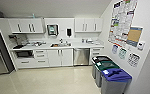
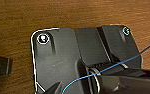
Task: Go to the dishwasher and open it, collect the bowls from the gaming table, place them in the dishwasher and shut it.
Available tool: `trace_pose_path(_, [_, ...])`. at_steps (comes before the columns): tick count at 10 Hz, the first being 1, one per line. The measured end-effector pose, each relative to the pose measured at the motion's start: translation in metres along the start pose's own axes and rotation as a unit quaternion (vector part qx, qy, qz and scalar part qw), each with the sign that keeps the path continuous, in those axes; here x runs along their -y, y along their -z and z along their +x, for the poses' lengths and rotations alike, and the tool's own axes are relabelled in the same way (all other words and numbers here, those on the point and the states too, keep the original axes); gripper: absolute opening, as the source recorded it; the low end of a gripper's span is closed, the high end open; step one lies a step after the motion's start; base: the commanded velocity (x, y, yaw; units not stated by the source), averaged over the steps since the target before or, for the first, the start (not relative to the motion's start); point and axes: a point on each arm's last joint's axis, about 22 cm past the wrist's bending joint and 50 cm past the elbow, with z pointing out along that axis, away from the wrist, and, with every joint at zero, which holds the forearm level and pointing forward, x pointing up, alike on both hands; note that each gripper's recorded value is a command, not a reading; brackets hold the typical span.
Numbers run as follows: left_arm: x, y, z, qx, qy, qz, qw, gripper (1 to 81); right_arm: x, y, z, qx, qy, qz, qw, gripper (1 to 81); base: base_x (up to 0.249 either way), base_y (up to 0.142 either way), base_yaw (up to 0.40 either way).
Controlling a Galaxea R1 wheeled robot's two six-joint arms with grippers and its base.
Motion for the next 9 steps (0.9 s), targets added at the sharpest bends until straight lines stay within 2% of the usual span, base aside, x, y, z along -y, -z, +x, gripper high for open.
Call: trace_pose_path(9, [0.0, -0.0001, 0.0004, 0.0, 0.0, 0.0, 1.0, 81.1, -0.0002, 0.0, 0.0002, 0.0, 0.0, 0.0, 1.0, 81.1, 0.101, 0.0, 0.0])
